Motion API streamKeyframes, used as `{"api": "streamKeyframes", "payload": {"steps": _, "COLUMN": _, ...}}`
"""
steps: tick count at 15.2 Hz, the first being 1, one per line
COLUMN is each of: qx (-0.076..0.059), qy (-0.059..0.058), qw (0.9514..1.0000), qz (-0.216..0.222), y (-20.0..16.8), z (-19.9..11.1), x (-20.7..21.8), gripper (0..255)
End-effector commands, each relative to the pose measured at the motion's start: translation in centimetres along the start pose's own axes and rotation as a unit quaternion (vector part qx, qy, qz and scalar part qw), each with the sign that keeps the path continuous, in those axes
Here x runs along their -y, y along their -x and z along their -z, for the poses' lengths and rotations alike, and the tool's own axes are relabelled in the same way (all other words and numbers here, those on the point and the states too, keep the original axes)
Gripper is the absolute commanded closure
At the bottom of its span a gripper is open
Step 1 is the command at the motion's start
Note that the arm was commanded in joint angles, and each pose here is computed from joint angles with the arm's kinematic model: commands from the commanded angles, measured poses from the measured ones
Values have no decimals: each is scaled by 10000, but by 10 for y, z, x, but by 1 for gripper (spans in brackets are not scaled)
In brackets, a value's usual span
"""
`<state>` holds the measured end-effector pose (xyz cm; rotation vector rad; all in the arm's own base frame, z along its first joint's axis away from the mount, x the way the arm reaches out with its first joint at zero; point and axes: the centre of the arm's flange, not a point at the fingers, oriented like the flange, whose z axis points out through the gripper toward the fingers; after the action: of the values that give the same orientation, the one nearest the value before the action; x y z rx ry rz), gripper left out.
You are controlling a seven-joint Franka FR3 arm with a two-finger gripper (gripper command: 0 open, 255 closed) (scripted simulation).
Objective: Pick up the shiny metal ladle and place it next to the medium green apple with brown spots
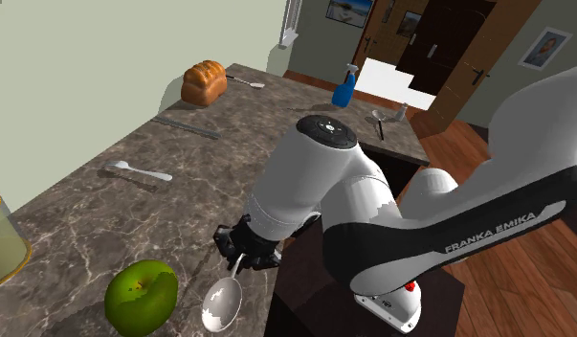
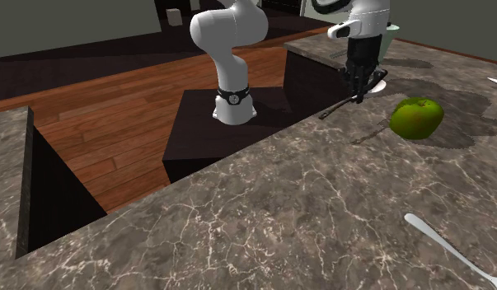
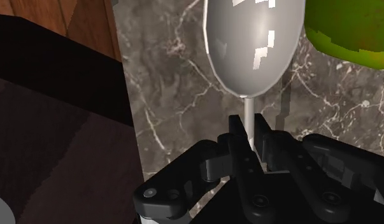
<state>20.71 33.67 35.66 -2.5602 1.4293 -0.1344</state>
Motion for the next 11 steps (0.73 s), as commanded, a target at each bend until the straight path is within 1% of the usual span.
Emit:
{"api": "streamKeyframes", "payload": {"steps": 1, "qx": 1, "qy": -3, "qw": 10000, "qz": 0, "y": 0, "z": -10, "x": -2, "gripper": 255}}
{"api": "streamKeyframes", "payload": {"steps": 9, "qx": 1, "qy": -3, "qw": 10000, "qz": 0, "y": -1, "z": -53, "x": -12, "gripper": 255}}
{"api": "streamKeyframes", "payload": {"steps": 11, "qx": 1, "qy": -3, "qw": 10000, "qz": 0, "y": -1, "z": -53, "x": -12, "gripper": 255}}
